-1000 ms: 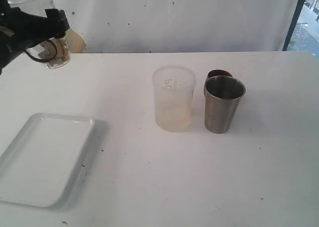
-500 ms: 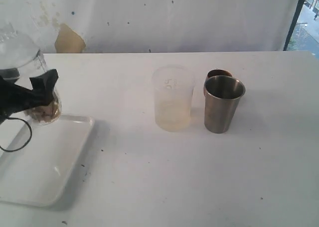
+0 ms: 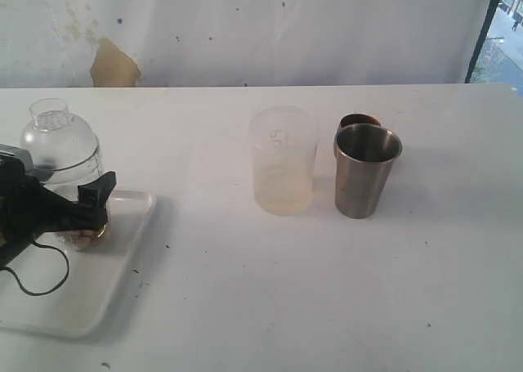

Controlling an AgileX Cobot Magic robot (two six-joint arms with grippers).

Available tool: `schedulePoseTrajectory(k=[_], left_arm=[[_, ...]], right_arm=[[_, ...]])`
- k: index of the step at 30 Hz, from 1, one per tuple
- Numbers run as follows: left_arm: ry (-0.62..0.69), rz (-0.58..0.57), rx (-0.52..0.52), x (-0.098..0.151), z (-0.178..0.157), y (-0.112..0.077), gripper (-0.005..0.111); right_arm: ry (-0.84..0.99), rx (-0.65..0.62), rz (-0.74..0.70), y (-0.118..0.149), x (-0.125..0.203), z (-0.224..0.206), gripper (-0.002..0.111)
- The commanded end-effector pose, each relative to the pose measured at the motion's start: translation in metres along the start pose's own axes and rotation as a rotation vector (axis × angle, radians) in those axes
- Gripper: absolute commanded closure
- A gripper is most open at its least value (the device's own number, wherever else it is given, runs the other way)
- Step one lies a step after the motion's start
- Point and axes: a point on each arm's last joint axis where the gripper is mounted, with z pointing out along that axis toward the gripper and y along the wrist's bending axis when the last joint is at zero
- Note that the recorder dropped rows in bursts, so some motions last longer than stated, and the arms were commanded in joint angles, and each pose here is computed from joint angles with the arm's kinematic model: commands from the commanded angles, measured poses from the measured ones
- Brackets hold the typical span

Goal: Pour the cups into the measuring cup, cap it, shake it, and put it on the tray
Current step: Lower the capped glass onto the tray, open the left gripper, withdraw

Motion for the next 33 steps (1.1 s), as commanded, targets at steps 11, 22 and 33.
schedulePoseTrajectory(k=[11, 22, 33], left_arm=[[0.008, 0.049, -0.087, -0.002, -0.012, 0.006, 0.002], [-0.052, 0.088, -0.083, -0.021, -0.042, 0.001, 0.002], [-0.212, 0.077, -0.094, -0.054, -0.078, -0.003, 0.002]], right_arm=[[-0.004, 0.008, 0.000, 0.000, 0.001, 0.000, 0.108], [-0.004, 0.008, 0.000, 0.000, 0.001, 0.000, 0.108], [-0.004, 0.008, 0.000, 0.000, 0.001, 0.000, 0.108]])
